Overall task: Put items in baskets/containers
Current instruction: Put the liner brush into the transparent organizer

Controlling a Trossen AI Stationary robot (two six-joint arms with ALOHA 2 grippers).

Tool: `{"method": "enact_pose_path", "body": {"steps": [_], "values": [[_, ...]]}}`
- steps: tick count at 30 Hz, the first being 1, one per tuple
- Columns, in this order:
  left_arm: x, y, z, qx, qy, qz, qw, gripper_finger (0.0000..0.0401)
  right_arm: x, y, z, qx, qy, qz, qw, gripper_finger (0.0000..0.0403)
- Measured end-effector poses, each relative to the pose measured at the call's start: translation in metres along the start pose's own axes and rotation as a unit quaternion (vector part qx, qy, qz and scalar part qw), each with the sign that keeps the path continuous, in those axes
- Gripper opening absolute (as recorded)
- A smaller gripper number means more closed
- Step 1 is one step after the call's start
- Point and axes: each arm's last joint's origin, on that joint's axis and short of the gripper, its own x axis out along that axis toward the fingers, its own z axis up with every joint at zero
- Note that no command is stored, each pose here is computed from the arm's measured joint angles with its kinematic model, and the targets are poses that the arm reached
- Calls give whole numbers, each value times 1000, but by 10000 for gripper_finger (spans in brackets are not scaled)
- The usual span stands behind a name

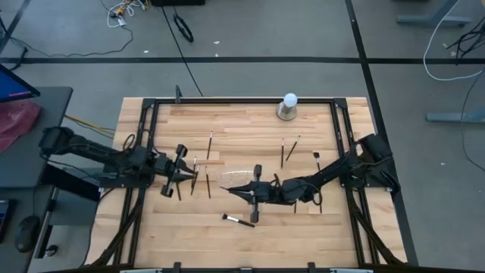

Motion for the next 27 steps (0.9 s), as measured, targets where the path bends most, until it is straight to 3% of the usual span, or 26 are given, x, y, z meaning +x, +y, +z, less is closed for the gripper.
{"method": "enact_pose_path", "body": {"steps": [9, 13, 19, 27], "values": [[56, -6, 9, 11, 40, -30, 999, 197, 12, -1, -2, 2, -8, 13, 1000, 5], [79, -15, 11, 48, 42, -51, 997, 228, 11, -1, -2, -1, -10, 13, 1000, 5], [103, -25, 15, 64, 1, -50, 997, 209, 11, -1, -3, -4, -6, 13, 1000, 5], [106, -26, 18, 70, -24, -31, 997, 127, 11, -1, -4, -6, -2, 14, 1000, 5]]}}
